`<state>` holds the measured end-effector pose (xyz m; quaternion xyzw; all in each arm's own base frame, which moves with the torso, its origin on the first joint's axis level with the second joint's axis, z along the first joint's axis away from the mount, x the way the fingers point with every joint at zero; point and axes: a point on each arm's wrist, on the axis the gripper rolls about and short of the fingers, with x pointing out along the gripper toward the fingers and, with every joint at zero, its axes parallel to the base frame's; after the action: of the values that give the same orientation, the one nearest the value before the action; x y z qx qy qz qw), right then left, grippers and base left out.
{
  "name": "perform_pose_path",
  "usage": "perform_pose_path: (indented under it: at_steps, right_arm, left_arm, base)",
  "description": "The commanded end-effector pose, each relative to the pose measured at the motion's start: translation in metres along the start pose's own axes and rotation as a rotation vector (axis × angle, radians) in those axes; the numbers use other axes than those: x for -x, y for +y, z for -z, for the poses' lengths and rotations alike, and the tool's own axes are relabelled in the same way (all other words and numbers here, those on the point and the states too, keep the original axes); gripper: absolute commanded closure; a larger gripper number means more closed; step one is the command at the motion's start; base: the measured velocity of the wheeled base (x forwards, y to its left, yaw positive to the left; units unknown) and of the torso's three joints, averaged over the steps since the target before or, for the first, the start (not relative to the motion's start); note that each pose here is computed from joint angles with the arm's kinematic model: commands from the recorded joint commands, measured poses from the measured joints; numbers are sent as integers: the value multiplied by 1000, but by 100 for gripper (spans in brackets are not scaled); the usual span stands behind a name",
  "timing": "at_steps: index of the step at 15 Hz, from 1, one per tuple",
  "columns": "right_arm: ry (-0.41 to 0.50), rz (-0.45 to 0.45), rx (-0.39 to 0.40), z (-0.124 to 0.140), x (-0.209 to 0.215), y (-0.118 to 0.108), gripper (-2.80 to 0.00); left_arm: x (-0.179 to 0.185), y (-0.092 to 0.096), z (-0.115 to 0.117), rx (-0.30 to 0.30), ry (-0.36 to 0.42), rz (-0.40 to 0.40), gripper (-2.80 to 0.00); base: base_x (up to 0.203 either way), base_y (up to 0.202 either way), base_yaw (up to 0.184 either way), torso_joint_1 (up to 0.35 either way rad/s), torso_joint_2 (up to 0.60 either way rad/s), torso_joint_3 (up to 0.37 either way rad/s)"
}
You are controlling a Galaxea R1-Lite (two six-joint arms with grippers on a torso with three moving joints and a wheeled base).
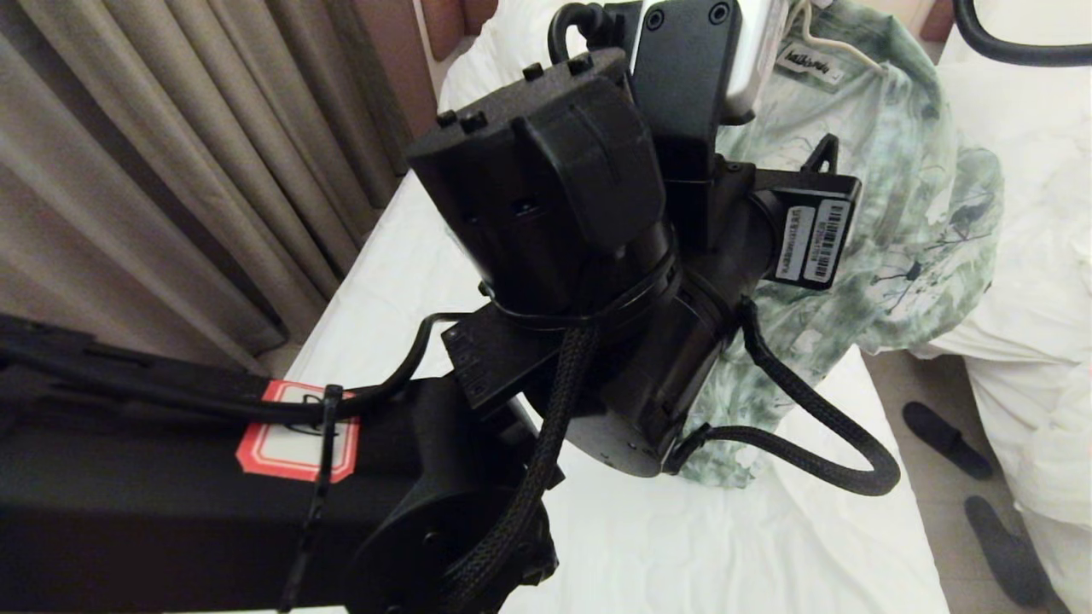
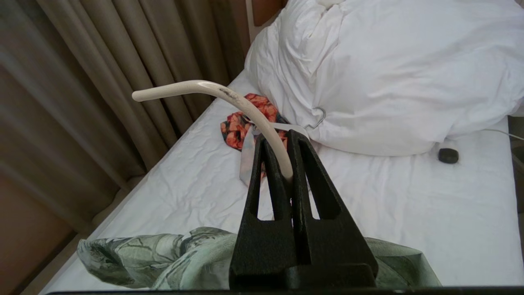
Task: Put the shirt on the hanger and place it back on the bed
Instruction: Take the clothes hanger out of the clothes
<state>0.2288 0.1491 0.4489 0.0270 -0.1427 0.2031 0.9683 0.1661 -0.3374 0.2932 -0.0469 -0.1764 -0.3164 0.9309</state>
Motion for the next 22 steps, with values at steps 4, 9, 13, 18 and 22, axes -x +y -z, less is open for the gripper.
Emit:
perform_pose_path:
  at_steps: [4, 9, 13, 18, 22]
  right_arm:
    - [-1, -7, -2, -5, 10, 1, 0]
    - [0, -5, -2, -8, 19, -1, 0]
    - [10, -5, 3, -9, 28, -3, 0]
    - [17, -13, 2, -9, 33, -2, 0]
    - [10, -14, 0, -11, 35, -2, 0]
  left_arm:
    - [-6, 5, 1, -49, -14, -14, 0]
    - [-5, 21, -14, -110, -76, -64, 0]
    - [4, 64, -43, -130, -120, -161, 0]
    - [14, 111, -51, -190, -118, -277, 0]
    - [27, 121, -24, -217, -37, -287, 0]
  base:
    - [0, 0, 0, 0, 0, 0]
    - [0, 0, 0, 0, 0, 0]
    - [0, 0, 0, 0, 0, 0]
    - [0, 0, 0, 0, 0, 0]
    - [0, 0, 0, 0, 0, 0]
